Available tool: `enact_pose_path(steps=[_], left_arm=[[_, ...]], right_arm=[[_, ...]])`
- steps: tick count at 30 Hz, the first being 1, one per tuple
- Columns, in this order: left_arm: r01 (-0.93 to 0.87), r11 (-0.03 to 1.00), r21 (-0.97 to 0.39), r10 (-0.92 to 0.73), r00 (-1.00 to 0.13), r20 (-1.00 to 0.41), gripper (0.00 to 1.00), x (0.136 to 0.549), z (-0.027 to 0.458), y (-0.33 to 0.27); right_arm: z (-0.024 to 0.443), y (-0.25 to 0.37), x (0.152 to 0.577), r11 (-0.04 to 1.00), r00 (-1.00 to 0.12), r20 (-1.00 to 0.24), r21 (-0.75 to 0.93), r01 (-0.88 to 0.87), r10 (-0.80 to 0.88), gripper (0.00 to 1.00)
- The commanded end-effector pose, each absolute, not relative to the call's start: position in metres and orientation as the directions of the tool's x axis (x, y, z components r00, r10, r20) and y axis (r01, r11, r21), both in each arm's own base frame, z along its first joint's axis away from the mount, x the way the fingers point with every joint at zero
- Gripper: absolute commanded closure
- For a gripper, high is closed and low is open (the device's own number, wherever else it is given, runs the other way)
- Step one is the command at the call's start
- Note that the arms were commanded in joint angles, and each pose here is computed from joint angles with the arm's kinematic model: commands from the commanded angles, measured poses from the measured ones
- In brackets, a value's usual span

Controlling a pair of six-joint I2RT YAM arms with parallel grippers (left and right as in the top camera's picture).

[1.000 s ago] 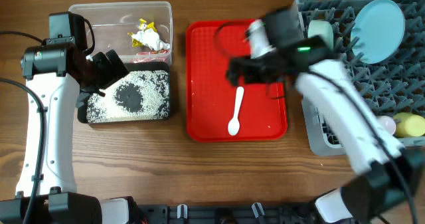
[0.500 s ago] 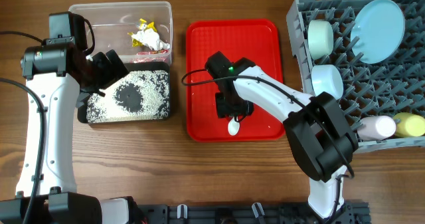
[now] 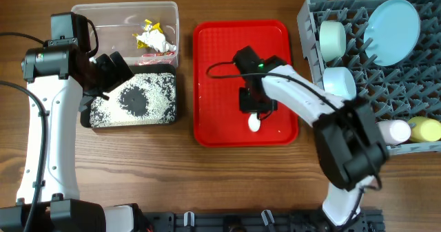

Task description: Sort waste into correct bins and load items into the dishwasher rack

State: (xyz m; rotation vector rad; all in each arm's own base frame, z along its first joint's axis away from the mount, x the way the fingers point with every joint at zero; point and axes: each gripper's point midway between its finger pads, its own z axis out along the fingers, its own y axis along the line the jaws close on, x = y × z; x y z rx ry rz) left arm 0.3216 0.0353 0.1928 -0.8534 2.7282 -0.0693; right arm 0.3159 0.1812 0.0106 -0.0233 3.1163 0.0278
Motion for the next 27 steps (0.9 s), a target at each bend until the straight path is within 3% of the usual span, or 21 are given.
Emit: enact_pose_path(steps=[1,3,5,9,12,16,18,22,25,26,27], left_arm=[[-0.555,0.821,-0.135,-0.571,-0.783,-0.246,0.0,0.323,0.191,0.036],[-0.555,0.821,-0.135,-0.571,-0.783,-0.246,0.0,0.323,0.191,0.036],[-0.555,0.821,-0.135,-0.571,-0.783,-0.246,0.0,0.323,0.191,0.036],[-0.555,0.821,-0.135,-0.571,-0.783,-0.246,0.0,0.323,0.191,0.036],[-0.555,0.821,-0.135,-0.571,-0.783,-0.246,0.0,0.323,0.191,0.036],[-0.555,0.821,-0.135,-0.571,-0.783,-0.246,0.0,0.323,0.191,0.036],[-0.555,0.821,-0.135,-0.571,-0.783,-0.246,0.0,0.323,0.191,0.036],[-0.555,0.821,-0.135,-0.571,-0.783,-0.246,0.0,0.323,0.191,0.036],[-0.555,0.821,-0.135,-0.571,-0.783,-0.246,0.0,0.323,0.191,0.036],[-0.555,0.821,-0.135,-0.571,-0.783,-0.246,0.0,0.323,0.191,0.036],[-0.555,0.821,-0.135,-0.571,-0.783,-0.246,0.0,0.323,0.191,0.036]], right_arm=[[0.101,0.177,0.339,0.991,-0.969,-0.247,0.13,-0.023,0.01,0.96],[0.159,0.156,0.344,0.981,-0.923,-0.376,0.192,0.011,0.084,0.96],[0.21,0.107,0.339,0.959,-0.846,-0.467,0.236,0.159,0.256,0.96],[0.257,-0.005,0.307,0.831,-0.641,-0.536,0.264,0.49,0.549,0.96],[0.251,-0.078,0.283,0.629,-0.444,-0.525,0.249,0.736,0.726,0.96],[0.191,-0.106,0.262,0.35,-0.252,-0.378,0.217,0.911,0.891,0.96],[0.168,-0.106,0.259,0.273,-0.201,-0.331,0.189,0.943,0.922,0.95],[0.158,-0.106,0.26,0.239,-0.18,-0.307,0.165,0.957,0.935,0.93],[0.158,-0.106,0.26,0.237,-0.178,-0.307,0.167,0.957,0.935,0.75],[0.159,-0.106,0.262,0.238,-0.176,-0.31,0.173,0.956,0.934,0.59],[0.16,-0.107,0.265,0.246,-0.18,-0.316,0.181,0.952,0.931,0.36]])
